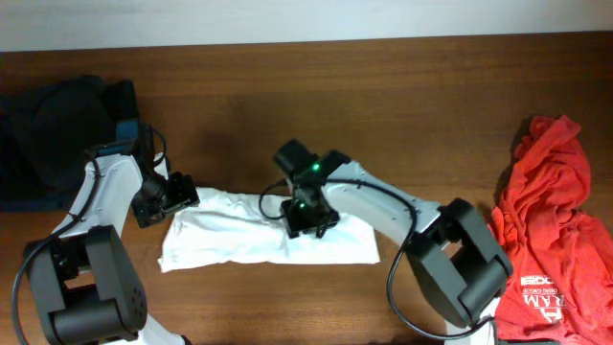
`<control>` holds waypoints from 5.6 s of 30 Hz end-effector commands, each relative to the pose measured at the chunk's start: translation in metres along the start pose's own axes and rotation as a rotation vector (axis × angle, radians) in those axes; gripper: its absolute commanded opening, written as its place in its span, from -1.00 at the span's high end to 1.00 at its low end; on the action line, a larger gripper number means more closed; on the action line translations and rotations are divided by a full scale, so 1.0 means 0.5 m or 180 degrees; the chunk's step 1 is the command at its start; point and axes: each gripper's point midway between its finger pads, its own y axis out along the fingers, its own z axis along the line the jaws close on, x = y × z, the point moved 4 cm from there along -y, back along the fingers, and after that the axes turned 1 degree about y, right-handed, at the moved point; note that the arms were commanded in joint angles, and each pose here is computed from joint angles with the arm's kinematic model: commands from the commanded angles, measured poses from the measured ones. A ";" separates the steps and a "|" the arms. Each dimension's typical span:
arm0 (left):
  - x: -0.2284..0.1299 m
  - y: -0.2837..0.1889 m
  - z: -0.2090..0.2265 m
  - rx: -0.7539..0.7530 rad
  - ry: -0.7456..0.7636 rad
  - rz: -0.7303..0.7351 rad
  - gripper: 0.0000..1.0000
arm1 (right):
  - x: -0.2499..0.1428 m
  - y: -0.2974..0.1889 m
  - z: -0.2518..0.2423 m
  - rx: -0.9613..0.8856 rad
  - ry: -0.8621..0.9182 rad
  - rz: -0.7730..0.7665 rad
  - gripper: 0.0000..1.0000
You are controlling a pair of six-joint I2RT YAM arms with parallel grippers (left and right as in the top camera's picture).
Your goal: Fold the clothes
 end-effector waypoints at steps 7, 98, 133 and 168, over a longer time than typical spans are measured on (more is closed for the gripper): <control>0.009 -0.019 -0.007 -0.0051 0.0315 -0.0100 -0.68 | 0.040 -0.179 -0.118 -0.0501 0.0396 -0.0412 -0.17; 0.073 -0.353 -0.279 -0.0832 0.1296 -0.0264 -0.26 | -0.014 -0.293 -0.241 0.0632 0.0232 0.0023 0.00; -0.118 0.061 -0.290 -0.0707 0.1941 0.1002 -0.26 | 0.098 -0.187 -0.294 -0.0404 0.0511 -0.0736 0.92; -0.112 0.069 -0.293 -0.0569 0.1970 0.0896 -0.25 | -0.134 -0.145 -0.491 -0.1686 0.0934 0.0246 0.52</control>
